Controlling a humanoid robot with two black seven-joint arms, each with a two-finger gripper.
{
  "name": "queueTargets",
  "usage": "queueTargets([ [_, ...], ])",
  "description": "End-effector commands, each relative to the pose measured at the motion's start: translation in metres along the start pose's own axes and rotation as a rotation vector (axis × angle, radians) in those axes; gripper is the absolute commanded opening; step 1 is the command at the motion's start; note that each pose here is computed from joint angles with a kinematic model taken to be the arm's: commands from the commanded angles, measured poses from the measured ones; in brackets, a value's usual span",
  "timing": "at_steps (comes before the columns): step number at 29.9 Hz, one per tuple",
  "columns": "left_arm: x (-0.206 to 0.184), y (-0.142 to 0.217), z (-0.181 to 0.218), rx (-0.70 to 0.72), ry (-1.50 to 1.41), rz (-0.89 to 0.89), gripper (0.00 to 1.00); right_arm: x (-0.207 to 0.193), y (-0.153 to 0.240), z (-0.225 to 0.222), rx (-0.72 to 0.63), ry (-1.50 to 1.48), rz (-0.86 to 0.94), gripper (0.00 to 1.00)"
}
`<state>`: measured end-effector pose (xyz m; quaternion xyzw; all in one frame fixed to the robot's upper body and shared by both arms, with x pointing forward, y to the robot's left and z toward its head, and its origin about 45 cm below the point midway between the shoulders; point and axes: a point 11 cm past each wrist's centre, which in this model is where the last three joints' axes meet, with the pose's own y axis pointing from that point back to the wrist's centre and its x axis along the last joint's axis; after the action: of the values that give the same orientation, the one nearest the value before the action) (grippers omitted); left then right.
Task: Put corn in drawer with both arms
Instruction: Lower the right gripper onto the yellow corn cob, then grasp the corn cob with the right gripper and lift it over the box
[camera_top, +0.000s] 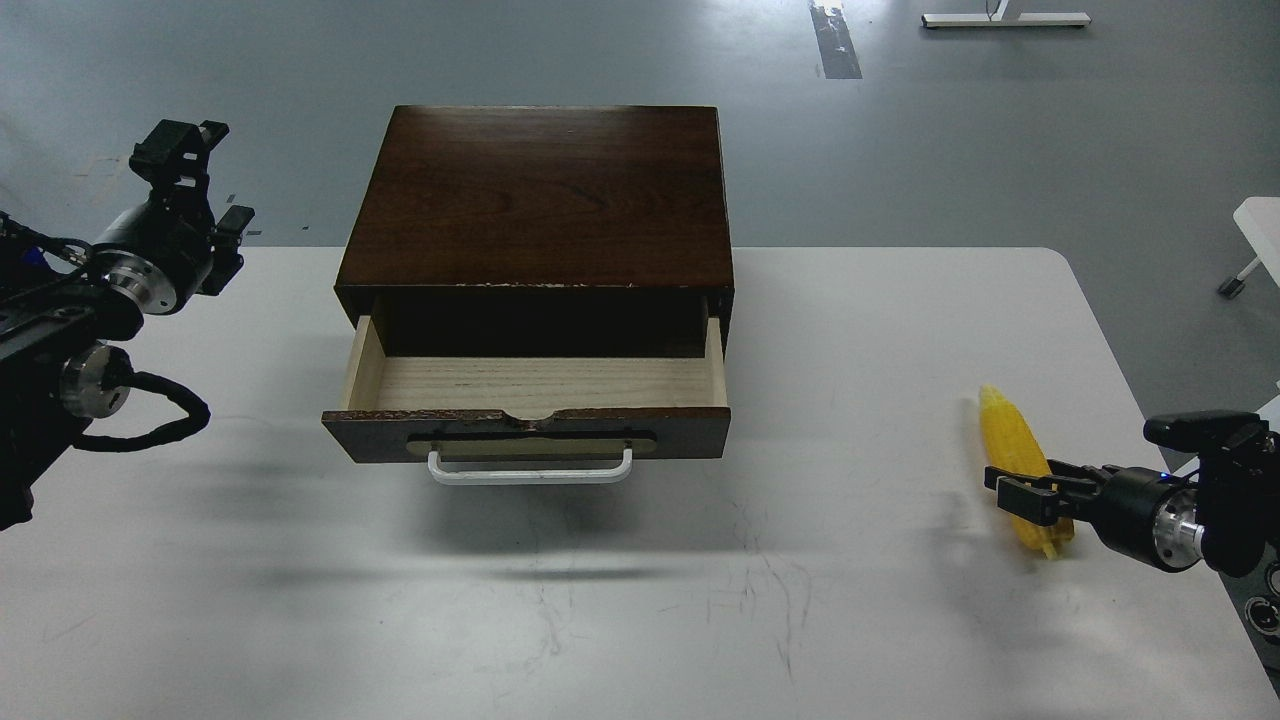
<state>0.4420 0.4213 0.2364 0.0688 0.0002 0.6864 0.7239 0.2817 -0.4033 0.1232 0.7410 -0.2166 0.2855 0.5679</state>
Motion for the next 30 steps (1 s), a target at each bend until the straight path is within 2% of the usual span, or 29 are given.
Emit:
queueTargets([
  [1, 0.001, 0.000, 0.001, -0.003, -0.002, 0.002, 0.98, -0.006, 0.000, -0.001, 0.007, 0.002, -0.018, 0.38],
  [2, 0.001, 0.000, 0.001, -0.003, -0.002, 0.002, 0.98, -0.007, 0.000, -0.002, 0.010, 0.001, -0.020, 0.29],
  [5, 0.001, 0.000, 0.001, -0.003, -0.004, 0.003, 0.98, -0.005, 0.000, -0.001, 0.009, 0.002, -0.016, 0.24],
  [10, 0.002, 0.000, 0.001, -0.002, -0.013, 0.000, 0.98, 0.015, 0.002, -0.002, 0.015, 0.013, 0.040, 0.24],
  [12, 0.001, 0.000, 0.002, -0.007, -0.024, -0.003, 0.98, 0.047, 0.006, -0.006, 0.031, 0.068, 0.126, 0.24],
  [14, 0.002, 0.001, 0.003, -0.012, -0.025, -0.002, 0.98, 0.097, 0.020, -0.013, 0.069, 0.178, 0.270, 0.24],
  [16, 0.003, 0.001, 0.003, -0.012, -0.026, -0.001, 0.98, 0.119, 0.026, -0.019, 0.093, 0.254, 0.315, 0.24],
  [17, 0.003, 0.001, 0.003, -0.013, -0.026, -0.001, 0.98, 0.143, 0.030, -0.030, 0.131, 0.348, 0.358, 0.24],
  [22, 0.003, 0.000, 0.006, -0.018, -0.025, -0.002, 0.98, 0.205, 0.046, -0.075, 0.236, 0.682, 0.483, 0.24],
  [24, 0.004, 0.001, 0.006, -0.018, -0.026, -0.001, 0.98, 0.218, 0.046, -0.094, 0.276, 0.760, 0.508, 0.24],
  [26, 0.003, 0.000, 0.006, -0.018, -0.026, -0.001, 0.98, 0.233, 0.042, -0.133, 0.378, 0.860, 0.535, 0.24],
  [30, 0.003, 0.000, 0.007, -0.019, -0.025, 0.000, 0.98, 0.230, 0.034, -0.175, 0.533, 0.921, 0.528, 0.24],
])
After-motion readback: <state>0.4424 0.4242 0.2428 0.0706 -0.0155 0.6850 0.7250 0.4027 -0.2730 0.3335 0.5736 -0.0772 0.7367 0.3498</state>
